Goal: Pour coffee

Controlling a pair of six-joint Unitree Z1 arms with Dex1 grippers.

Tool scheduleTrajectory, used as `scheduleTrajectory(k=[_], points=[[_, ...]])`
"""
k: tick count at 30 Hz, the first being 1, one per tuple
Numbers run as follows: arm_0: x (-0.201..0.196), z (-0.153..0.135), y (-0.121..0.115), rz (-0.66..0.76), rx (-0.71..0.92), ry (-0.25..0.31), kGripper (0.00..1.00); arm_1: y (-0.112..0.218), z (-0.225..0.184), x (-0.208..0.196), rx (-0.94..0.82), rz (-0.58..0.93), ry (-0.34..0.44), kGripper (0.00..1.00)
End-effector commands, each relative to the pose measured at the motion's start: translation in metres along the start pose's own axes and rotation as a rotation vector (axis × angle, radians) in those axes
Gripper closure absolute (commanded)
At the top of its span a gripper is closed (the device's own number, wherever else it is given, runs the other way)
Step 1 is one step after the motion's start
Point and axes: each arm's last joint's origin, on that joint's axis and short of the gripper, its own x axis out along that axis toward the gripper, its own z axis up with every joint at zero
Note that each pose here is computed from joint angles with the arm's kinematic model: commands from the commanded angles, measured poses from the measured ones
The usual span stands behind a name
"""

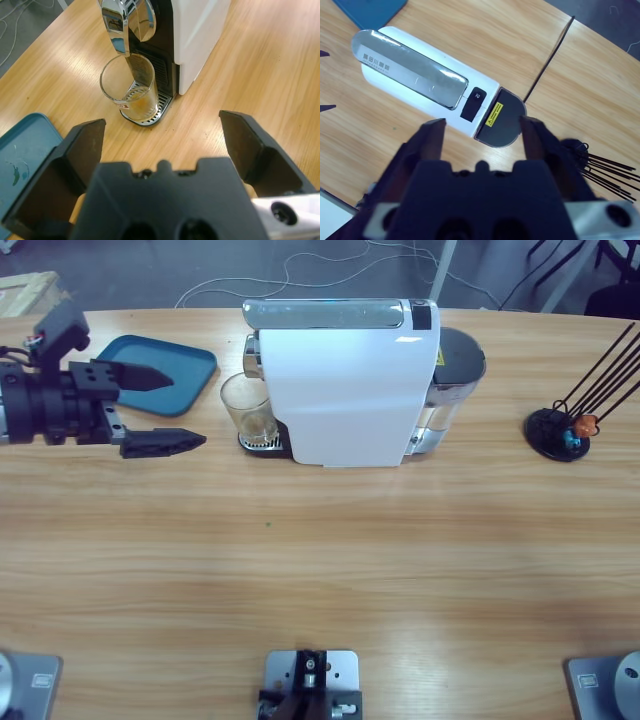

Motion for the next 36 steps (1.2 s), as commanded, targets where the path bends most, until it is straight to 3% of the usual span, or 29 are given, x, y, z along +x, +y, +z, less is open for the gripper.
scheduleTrajectory(k=[1, 2, 3, 5, 7, 8, 20, 36], points=[[0.008, -0.011, -0.005, -0.028, -0.023, 0.037, 0.018, 0.007, -0.005, 0.022, 0.024, 0.027, 0.079, 0.0], [0.008, -0.011, -0.005, -0.028, -0.023, 0.037, 0.018, 0.008, -0.003, 0.034, 0.027, 0.023, 0.104, 0.0], [0.008, -0.011, -0.005, -0.028, -0.024, 0.038, 0.018, 0.01, -0.002, 0.045, 0.028, 0.027, 0.127, 0.063], [0.007, -0.011, -0.005, -0.027, -0.023, 0.036, 0.018, 0.011, 0.002, 0.062, 0.03, 0.072, 0.156, 0.377], [0.006, -0.01, -0.005, -0.024, -0.021, 0.033, 0.018, 0.01, 0.01, 0.072, 0.021, 0.096, 0.15, 0.826], [0.006, -0.01, -0.005, -0.024, -0.021, 0.033, 0.018, 0.008, 0.012, 0.074, 0.021, 0.101, 0.147, 0.984], [0.012, -0.013, -0.004, -0.033, -0.03, 0.052, 0.018, -0.002, 0.012, 0.091, 0.005, 0.004, 0.177, 1.0], [0.015, -0.015, -0.003, -0.037, -0.034, 0.061, 0.018, -0.006, 0.01, 0.12, 0.0, 0.012, 0.238, 1.0]])
